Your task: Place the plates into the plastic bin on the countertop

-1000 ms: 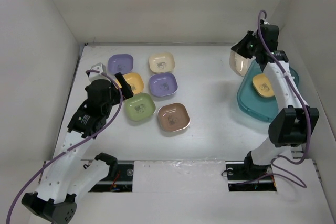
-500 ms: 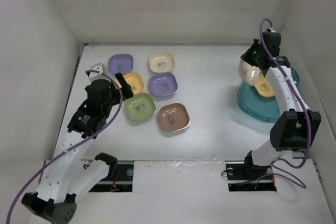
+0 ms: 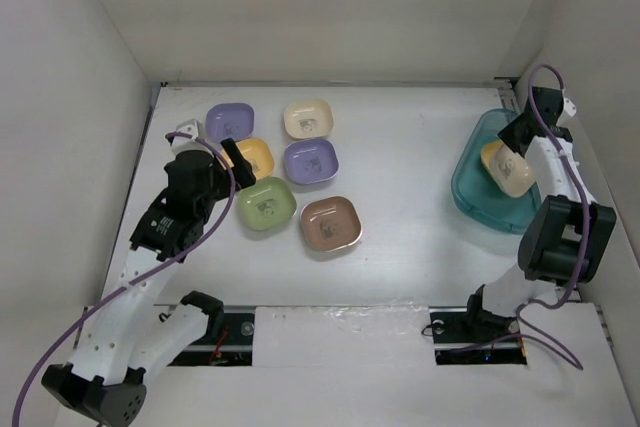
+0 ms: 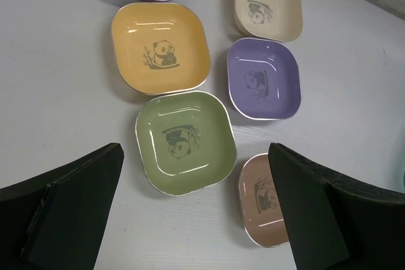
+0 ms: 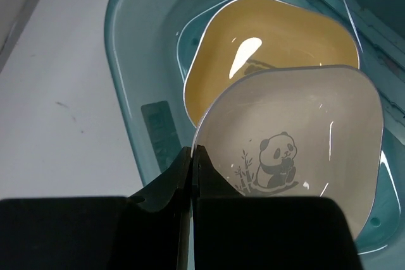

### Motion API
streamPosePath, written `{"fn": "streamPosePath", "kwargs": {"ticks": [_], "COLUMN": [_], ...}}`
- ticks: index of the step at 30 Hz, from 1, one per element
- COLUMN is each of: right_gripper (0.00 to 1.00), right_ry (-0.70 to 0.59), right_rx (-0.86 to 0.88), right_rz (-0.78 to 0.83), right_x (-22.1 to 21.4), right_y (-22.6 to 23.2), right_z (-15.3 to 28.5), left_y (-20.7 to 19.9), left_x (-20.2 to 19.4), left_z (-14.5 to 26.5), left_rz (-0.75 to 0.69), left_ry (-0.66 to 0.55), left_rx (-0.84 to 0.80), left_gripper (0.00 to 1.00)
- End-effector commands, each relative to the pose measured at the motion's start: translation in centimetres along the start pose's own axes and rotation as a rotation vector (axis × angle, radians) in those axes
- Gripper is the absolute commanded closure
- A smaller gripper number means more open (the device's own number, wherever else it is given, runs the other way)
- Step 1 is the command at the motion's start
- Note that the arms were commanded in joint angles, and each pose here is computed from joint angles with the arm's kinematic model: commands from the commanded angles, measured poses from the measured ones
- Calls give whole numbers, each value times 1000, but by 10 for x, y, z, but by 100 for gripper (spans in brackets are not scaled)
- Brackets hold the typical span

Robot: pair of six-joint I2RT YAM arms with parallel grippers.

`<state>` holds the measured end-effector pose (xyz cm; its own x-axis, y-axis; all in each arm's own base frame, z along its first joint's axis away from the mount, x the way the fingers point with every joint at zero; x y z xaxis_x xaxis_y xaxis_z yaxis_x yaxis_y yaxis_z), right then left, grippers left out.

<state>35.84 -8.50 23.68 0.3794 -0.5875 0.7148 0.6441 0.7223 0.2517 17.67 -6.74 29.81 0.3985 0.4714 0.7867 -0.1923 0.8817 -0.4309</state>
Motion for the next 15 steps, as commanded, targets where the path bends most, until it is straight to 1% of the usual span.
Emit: {"fn": "streamPosePath", "kwargs": {"ticks": [1,2,3,4,5,6,7,10,13,15], "right_gripper": [100,100,100,100,100,100,100,100,100,99], "right_ry": [-108,-120,-99,-116,-102,-115,-87,-84,-114,-97], "right_rx": [-9,-2,-40,-58,-66,-59,-91,-136,-146,-155], "right_rz": [-52,-55,-48,-50,-47,-50,-41,-35,-50,-45], "right_x": [26,34,32,39,37,41,37,38,45,42], "right_y": [6,11,9,11,11,13,11,10,12,10], "right_z": [-10,-10,-19,-20,-29,-27,-35,-43,-40,-43], "left_y": [-5,-5,-5,-5,-5,-5,-5,-5,-5,-5], "left_x": [3,3,3,2,2,2,2,2,2,2], "left_z": [-4,-4,-4,-6,-6,-6,-6,-6,-6,-6], "left_rz": [-7,-7,-7,-9,-9,-9,-9,-9,-18,-19], "left_ry": [-8,-8,-8,-1,-1,-1,-1,-1,-2,4], "left_rx": [-29,-29,-29,-23,-23,-23,-23,-23,-23,-31], "left_gripper": [0,0,0,0,0,0,0,0,0,0]}}
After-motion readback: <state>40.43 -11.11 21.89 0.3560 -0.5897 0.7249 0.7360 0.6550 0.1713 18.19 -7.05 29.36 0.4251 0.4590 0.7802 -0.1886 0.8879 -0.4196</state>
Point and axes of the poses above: each gripper's point midway between its finger pads, its own z axis back along the fingers, its own y axis along the line the jaws close on, x = y × z, the point moved 10 cm from there along z, back along the fingers, and after that the axes turned 6 degrees about z, right-handed, at the moved point
